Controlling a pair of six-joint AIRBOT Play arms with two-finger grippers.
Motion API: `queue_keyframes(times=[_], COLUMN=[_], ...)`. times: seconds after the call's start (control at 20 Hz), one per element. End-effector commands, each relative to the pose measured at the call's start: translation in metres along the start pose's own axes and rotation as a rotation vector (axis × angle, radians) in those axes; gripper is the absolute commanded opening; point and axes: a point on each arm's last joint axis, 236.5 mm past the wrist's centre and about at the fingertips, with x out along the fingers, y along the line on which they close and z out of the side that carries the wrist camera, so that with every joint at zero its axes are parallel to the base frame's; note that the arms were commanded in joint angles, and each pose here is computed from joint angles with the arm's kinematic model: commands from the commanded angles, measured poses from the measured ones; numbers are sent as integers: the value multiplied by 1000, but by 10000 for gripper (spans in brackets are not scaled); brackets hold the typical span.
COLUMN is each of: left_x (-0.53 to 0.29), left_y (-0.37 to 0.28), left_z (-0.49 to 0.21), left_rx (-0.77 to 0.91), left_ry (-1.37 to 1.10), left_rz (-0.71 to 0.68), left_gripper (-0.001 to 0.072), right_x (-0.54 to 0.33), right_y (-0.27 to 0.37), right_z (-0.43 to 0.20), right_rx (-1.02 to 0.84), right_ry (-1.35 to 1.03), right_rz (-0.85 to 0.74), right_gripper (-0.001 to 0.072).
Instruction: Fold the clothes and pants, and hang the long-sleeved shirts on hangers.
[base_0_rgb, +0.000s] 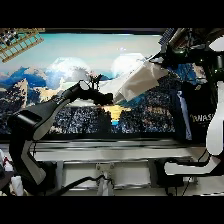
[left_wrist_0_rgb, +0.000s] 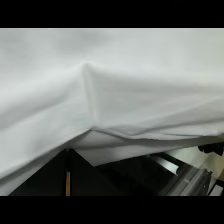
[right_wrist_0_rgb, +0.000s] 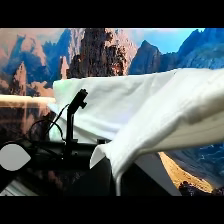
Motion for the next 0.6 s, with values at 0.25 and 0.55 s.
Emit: queue_keyframes(times=[0.25,0.55], left_x=[-64,-201], left_y=[-27,36], left_z=[21,36], left_rx=[54,18], left_ry=[-40,-87], left_rz=[-133,-170], left_gripper=[4,4], right_x=[22,67], right_y=[15,66], right_z=[-19,-26], right_rx=[-70,-118], right_ry=[65,33], right_rz=[-28,17], right_gripper=[18,18])
